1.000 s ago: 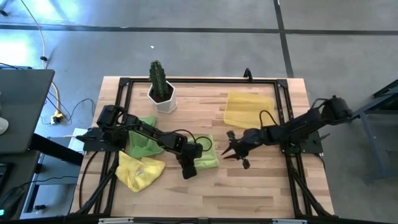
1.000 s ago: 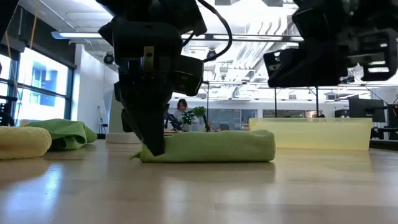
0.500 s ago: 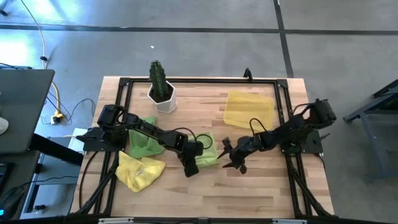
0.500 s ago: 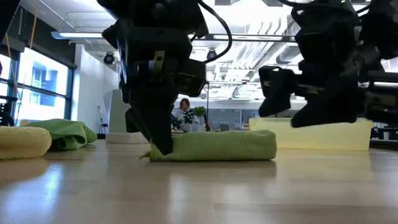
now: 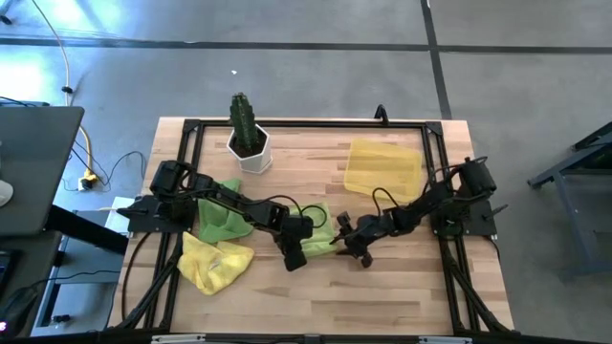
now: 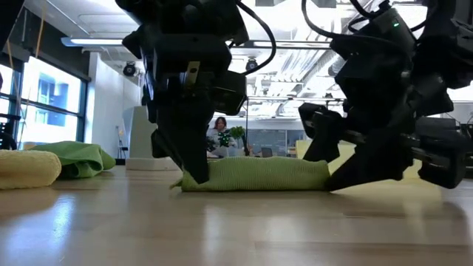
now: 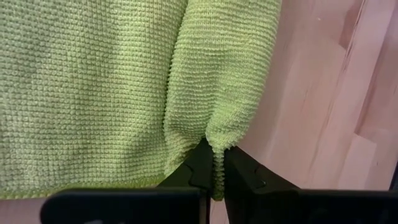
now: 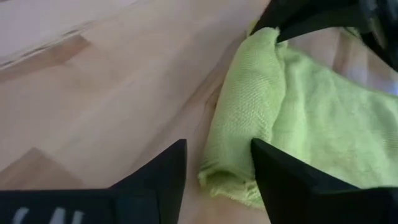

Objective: Roll microfiber towels into tight, uniform cylinder then place into a basket
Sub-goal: Roll the light green microfiber cloth

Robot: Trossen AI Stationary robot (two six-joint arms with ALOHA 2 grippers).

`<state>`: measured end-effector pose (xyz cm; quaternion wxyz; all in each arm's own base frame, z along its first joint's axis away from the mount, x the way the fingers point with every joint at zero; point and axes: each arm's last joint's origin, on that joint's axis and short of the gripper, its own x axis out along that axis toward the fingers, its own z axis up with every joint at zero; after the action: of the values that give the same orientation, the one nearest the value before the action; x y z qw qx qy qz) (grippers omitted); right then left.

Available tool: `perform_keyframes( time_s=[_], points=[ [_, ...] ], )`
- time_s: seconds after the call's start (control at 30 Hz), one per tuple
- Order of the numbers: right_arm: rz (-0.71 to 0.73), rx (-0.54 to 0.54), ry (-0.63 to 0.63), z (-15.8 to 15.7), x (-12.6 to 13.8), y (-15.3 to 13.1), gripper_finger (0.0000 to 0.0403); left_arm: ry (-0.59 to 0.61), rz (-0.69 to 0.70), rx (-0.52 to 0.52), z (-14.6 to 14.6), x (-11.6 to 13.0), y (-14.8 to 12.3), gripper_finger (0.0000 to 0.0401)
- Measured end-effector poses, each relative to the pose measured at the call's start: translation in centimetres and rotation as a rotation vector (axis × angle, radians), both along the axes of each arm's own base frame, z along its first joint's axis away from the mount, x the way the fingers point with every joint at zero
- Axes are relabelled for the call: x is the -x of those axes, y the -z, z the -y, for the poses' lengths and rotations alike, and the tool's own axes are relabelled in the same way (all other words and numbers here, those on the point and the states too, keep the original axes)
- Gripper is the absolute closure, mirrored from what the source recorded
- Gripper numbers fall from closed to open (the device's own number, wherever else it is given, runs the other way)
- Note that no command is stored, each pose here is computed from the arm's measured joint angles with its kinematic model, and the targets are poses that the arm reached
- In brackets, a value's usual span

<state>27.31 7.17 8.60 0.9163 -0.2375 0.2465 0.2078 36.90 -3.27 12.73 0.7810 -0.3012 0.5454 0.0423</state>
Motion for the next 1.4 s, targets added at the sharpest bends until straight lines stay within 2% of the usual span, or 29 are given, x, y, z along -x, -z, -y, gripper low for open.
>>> perform_keyframes(
  time_s=[0.13,0.37,0.43,0.57,0.8,0.93,1.1,1.27,1.4],
  points=[
    [-0.017,-0.022,0.023,0.0,0.0,0.0,0.0278,-0.011,-0.001,0.008,0.0,0.0,0.0,0.039],
    [-0.104,-0.163,0.172,0.6,0.0,0.3,0.0387,-0.027,-0.008,0.025,0.0,0.0,0.0,0.0388],
    [-0.124,-0.204,0.187,0.8,0.0,0.3,0.0394,-0.03,-0.009,0.026,0.0,0.0,0.0,0.0384],
    [-0.182,-0.351,0.206,1.4,-0.1,0.3,0.0396,-0.006,-0.002,0.017,0.1,0.0,0.0,0.0371],
    [-0.318,-0.617,0.237,3.2,-0.2,0.4,0.04,0.075,0.049,-0.042,0.3,0.3,-1.7,0.0342],
    [-0.356,-0.722,0.291,4.1,-0.3,0.3,0.0401,0.128,0.096,-0.143,1.0,0.8,-3.3,0.0327],
    [-0.404,-0.877,0.37,5.2,-0.5,0.0,0.0402,0.243,0.205,-0.361,3.0,1.2,-5.1,0.0315],
    [-0.494,-1.05,0.458,6.0,-0.5,-0.1,0.0402,0.376,0.254,-0.574,6.0,1.3,-4.7,0.0314],
    [-0.519,-1.084,0.491,6.2,-0.5,0.0,0.0402,0.382,0.213,-0.739,7.3,1.5,-3.3,0.0314]
  ],
)
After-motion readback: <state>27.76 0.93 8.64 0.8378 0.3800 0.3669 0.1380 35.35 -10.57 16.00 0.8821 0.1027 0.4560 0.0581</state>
